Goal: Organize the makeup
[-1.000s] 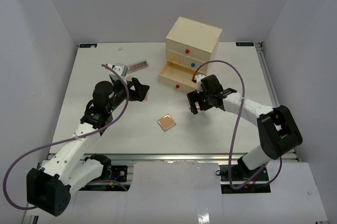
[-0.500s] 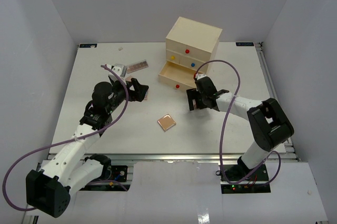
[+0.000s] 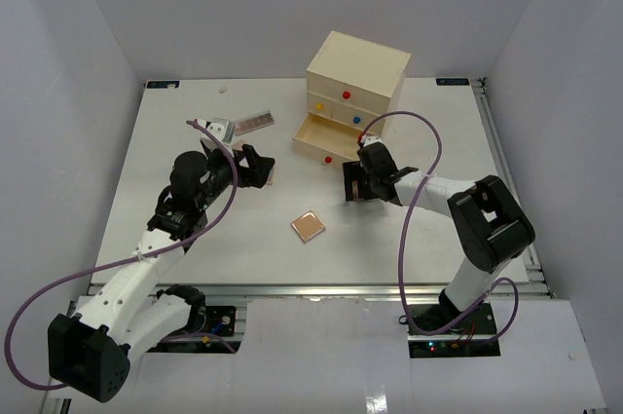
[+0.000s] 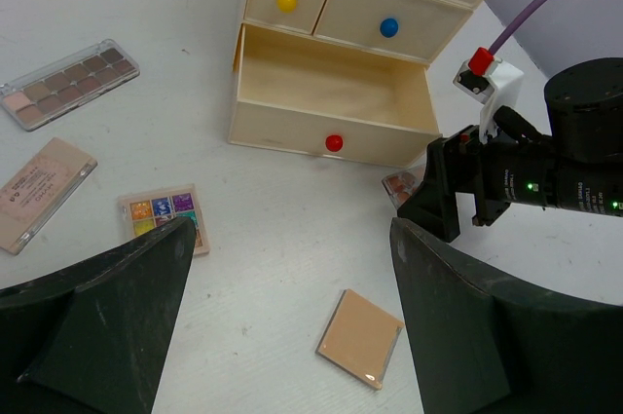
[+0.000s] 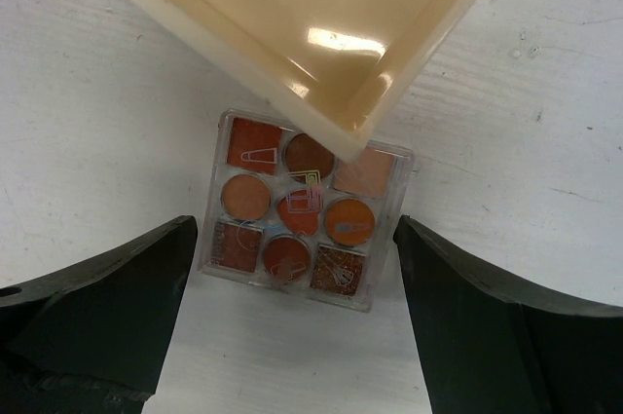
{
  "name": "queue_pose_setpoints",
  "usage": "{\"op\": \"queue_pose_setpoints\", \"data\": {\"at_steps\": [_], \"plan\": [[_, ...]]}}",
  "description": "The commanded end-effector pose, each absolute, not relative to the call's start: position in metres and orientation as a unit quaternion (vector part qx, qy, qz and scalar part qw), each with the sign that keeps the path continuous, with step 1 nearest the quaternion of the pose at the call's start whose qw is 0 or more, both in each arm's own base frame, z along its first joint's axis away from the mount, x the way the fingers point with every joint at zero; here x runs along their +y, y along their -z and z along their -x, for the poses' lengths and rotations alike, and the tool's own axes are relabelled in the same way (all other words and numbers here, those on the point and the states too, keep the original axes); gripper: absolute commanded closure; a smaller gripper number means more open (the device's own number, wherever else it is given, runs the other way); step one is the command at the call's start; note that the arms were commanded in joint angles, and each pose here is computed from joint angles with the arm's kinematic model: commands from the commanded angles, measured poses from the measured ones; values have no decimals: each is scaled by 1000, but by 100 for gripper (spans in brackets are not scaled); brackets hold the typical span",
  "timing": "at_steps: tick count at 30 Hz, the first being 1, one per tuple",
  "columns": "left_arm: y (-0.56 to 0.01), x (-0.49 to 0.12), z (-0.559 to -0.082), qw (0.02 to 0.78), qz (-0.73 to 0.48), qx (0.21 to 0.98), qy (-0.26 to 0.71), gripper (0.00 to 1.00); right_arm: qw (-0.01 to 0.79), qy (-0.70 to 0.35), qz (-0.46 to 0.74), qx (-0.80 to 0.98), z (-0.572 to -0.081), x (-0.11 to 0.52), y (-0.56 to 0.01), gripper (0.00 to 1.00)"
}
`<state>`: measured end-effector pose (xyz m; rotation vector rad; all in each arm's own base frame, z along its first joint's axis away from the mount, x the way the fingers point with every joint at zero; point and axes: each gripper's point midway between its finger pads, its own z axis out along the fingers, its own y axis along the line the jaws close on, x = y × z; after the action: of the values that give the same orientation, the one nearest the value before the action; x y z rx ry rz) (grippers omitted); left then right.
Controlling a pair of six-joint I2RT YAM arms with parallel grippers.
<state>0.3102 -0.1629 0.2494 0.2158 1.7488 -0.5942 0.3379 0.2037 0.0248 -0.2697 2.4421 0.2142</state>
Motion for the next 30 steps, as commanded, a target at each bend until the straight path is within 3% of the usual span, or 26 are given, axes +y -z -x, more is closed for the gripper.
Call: {"op": "queue_pose_setpoints", "data": {"at_steps": [1,8,13,24,30], "plan": [[-252,-159,-308,605,-92,750,252,7,337,-77,85,935,-344,204,-20,9],[-252,-159,-308,605,-92,750,252,7,340,-76,98,932,-343,203,-14,3],[-253,-158,-308,607,-90,749,251,7,344,-90,121,927,-334,203,-17,19],[-255,-157,-307,609,-91,747,251,7,349,-57,154,923,-330,189,-17,35],[-255,-157,-306,610,-91,746,250,7,354,-64,196,912,-327,191,-30,48]]}}
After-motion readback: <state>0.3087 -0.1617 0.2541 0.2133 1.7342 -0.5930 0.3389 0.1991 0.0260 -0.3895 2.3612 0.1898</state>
